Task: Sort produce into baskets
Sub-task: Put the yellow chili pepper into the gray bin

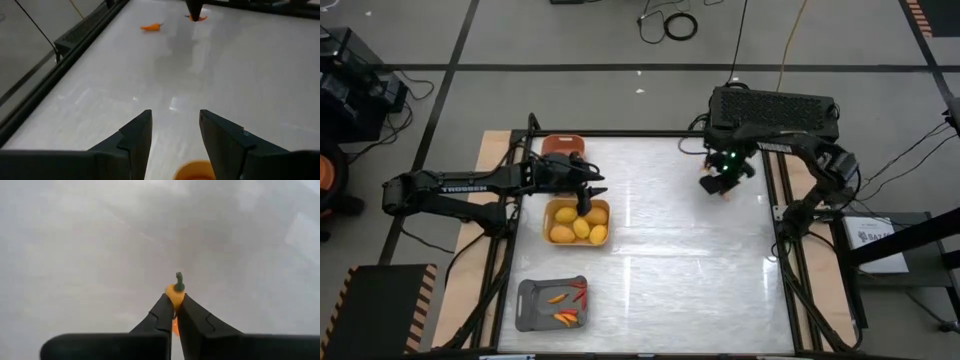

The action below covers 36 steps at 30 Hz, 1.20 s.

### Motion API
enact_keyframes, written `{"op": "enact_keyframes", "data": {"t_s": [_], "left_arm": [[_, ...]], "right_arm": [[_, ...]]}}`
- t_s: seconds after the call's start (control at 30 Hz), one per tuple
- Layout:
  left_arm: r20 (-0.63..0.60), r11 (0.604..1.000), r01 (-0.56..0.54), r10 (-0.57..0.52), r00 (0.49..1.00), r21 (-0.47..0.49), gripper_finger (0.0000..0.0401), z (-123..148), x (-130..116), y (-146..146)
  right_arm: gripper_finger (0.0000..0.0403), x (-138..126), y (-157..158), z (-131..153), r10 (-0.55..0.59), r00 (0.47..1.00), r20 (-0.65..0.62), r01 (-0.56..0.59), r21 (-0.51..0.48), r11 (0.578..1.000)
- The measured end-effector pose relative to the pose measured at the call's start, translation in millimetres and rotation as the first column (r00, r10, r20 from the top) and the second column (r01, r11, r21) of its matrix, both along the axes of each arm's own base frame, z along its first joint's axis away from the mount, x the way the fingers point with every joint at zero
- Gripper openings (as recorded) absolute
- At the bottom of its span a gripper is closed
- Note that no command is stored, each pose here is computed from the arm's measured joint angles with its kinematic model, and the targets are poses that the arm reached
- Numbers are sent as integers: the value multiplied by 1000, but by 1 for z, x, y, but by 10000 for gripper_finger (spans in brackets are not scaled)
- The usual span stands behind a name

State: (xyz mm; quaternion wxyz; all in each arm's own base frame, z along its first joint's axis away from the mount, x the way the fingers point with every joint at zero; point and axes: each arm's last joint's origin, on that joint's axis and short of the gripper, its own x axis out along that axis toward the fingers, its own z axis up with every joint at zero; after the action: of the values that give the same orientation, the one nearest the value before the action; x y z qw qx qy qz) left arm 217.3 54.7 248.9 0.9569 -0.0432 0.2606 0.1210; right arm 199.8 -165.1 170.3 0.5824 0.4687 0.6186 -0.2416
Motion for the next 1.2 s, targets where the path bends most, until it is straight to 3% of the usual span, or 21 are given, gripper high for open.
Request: {"op": "enact_keyframes", "data": {"t_s": [0.13,0.2,0.27,0.37,0.43,0.6,0.67,0.73,0.83,1.07,1.2], "left_arm": [[-34,1000,5,-5,999,-12,173,-3,-2,-1],[-54,1000,5,-6,999,-16,173,-5,-3,-1],[-72,1000,5,-6,997,-21,173,-6,-4,-1],[-94,1000,4,-7,996,-26,173,-8,-5,-1],[-101,1000,5,-7,995,-28,173,-8,-5,-2],[-117,1000,25,-25,993,-4,173,-9,-6,-2],[-135,999,43,-41,990,7,173,-10,-7,-2],[-153,998,59,-56,987,19,173,-11,-8,-2],[-166,996,78,-71,984,37,173,-12,-8,-2],[-162,996,81,-73,984,43,173,-12,-8,-2],[-163,996,81,-73,984,42,173,-12,-8,-2]], "right_arm": [[6,37,31,24,90,971,219,-77,-68,995],[6,60,49,33,172,916,363,-129,-141,982],[6,84,70,41,267,827,494,-177,-222,959],[5,118,103,57,431,614,661,-207,-392,896],[5,139,127,64,553,449,702,-176,-537,825],[5,174,179,63,758,60,649,-54,-756,652],[7,184,198,54,805,-60,590,-6,-807,591],[12,193,214,39,834,-144,532,36,-840,542],[18,208,231,13,832,-202,517,59,-841,537],[22,274,263,-19,792,-263,550,41,-814,579],[22,299,267,-27,713,-451,536,-18,-805,594]]}}
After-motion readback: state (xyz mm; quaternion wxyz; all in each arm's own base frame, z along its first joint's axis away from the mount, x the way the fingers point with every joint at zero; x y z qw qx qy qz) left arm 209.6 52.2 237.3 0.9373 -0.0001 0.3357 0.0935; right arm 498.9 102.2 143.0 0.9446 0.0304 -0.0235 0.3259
